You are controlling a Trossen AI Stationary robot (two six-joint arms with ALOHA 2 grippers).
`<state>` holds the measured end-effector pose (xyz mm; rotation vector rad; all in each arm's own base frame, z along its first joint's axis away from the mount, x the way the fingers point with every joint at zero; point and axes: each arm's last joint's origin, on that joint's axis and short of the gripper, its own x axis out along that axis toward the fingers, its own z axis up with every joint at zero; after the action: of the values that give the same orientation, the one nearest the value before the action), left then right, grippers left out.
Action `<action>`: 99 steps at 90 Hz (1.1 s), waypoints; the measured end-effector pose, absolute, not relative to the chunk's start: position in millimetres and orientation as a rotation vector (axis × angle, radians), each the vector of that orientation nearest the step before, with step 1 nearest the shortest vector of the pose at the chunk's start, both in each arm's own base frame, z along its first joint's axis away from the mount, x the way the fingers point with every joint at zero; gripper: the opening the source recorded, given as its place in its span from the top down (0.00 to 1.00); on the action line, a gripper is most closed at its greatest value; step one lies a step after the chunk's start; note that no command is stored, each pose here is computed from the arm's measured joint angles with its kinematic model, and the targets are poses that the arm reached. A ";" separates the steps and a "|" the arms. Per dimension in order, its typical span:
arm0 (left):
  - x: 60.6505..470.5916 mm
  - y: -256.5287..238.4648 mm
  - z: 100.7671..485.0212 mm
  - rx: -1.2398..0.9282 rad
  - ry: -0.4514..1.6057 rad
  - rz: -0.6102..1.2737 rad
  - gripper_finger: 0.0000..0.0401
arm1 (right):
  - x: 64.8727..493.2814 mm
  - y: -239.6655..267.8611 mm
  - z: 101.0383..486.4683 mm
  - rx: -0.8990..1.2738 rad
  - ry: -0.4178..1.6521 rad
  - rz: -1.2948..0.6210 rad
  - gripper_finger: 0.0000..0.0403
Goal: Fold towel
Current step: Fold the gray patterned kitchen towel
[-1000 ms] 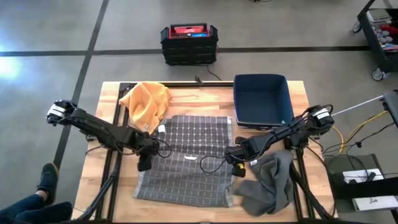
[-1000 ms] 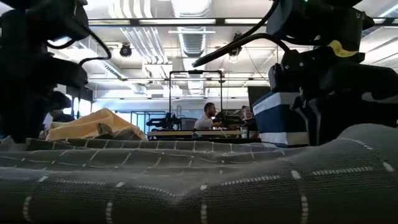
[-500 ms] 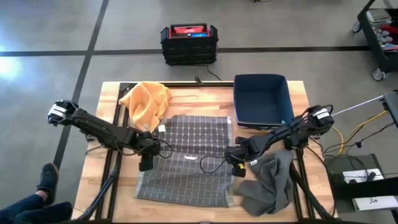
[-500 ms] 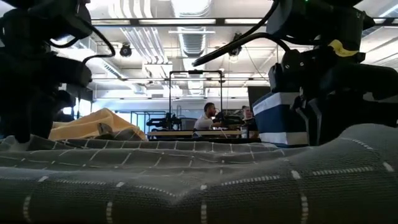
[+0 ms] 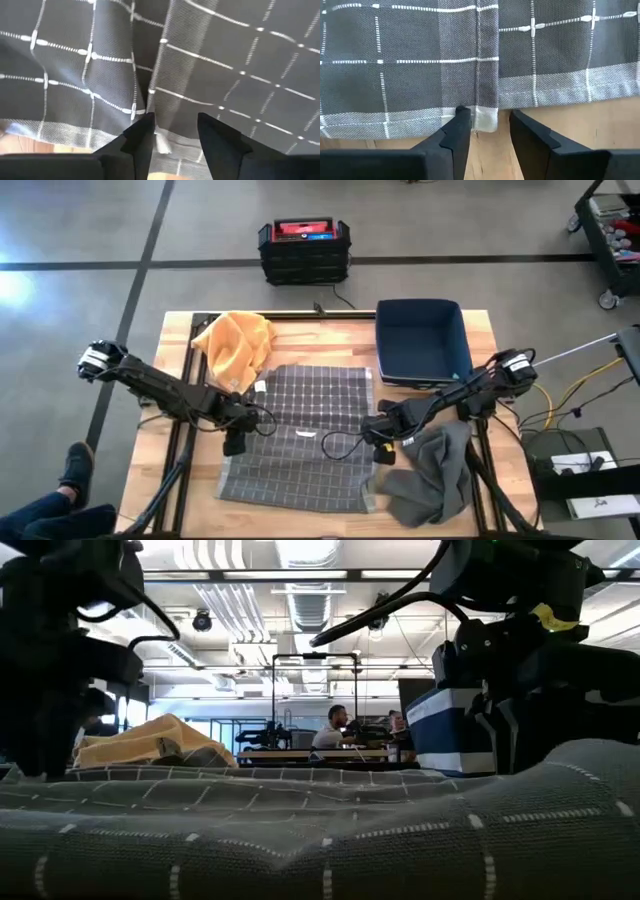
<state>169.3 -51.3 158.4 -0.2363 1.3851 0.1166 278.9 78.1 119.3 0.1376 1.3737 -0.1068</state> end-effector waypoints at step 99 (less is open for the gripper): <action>162.8 -49.3 157.1 -0.217 1.467 0.153 0.81 | 278.9 78.0 119.0 0.113 1.372 -0.092 0.69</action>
<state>162.8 -49.3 157.1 -0.2175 1.4665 0.1535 278.9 78.0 119.0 0.1127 1.3725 -0.0921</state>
